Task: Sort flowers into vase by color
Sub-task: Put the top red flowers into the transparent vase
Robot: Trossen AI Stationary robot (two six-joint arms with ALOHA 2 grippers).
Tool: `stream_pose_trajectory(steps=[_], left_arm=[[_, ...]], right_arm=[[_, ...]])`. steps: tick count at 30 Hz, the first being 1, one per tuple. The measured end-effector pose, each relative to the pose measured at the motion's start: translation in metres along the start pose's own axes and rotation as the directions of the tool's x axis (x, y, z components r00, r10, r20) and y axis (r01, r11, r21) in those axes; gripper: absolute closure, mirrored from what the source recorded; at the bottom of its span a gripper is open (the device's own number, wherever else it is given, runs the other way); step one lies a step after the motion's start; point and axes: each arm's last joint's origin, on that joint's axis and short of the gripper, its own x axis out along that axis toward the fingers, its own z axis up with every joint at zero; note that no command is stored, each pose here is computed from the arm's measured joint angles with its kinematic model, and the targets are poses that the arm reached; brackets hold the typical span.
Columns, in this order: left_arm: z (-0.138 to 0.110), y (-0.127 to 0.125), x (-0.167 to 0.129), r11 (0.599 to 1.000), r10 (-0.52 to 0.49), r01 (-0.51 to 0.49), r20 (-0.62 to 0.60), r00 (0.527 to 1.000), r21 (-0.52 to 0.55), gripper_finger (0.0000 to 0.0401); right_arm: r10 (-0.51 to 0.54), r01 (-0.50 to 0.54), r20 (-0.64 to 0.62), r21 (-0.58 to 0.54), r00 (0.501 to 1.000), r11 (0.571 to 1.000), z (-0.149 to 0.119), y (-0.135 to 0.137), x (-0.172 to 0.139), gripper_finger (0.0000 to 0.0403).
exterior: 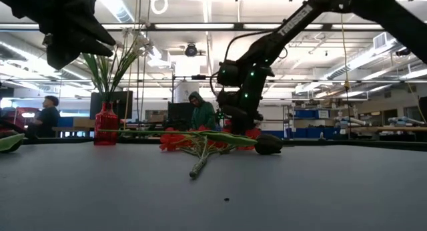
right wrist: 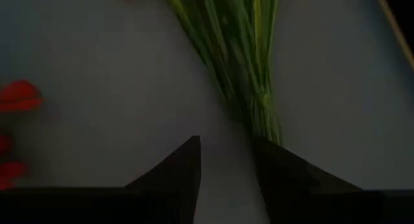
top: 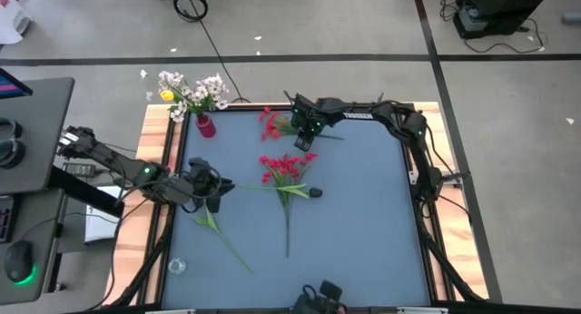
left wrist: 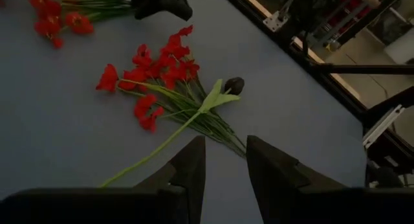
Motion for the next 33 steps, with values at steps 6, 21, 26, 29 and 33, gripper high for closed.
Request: stream_pose_trajectory(steps=[6, 21, 26, 29, 33], left_arm=[[0.001, 0.004, -0.001, 1.000, 0.029, -0.029, 0.001, 1.000, 0.001, 0.0284], [0.009, 0.008, 0.001, 0.995, 0.050, -0.046, 0.040, 0.998, -0.090, 0.0284], [0.009, 0.006, 0.001, 0.994, 0.032, -0.028, 0.041, 0.999, -0.109, 0.0284], [0.008, 0.005, 0.000, 0.994, 0.023, -0.019, 0.040, 0.999, -0.107, 0.0284], [0.009, 0.004, -0.002, 0.995, 0.005, -0.001, 0.046, 0.999, -0.105, 0.0274]], right_arm=[[0.057, -0.056, -0.079, 0.022, 0.995, 0.998, 0.000, -0.008, 0.015, 0.0293], [0.169, -0.157, -0.033, 0.225, 0.985, 0.962, 0.000, 0.000, -0.036, 0.0399], [0.180, -0.211, 0.144, 0.239, 0.973, 0.948, 0.013, 0.027, -0.082, 0.0400], [0.171, -0.242, 0.272, 0.253, 0.947, 0.937, 0.019, 0.051, -0.110, 0.0401], [0.136, -0.290, 0.469, 0.272, 0.873, 0.918, 0.020, 0.090, -0.135, 0.0401]])
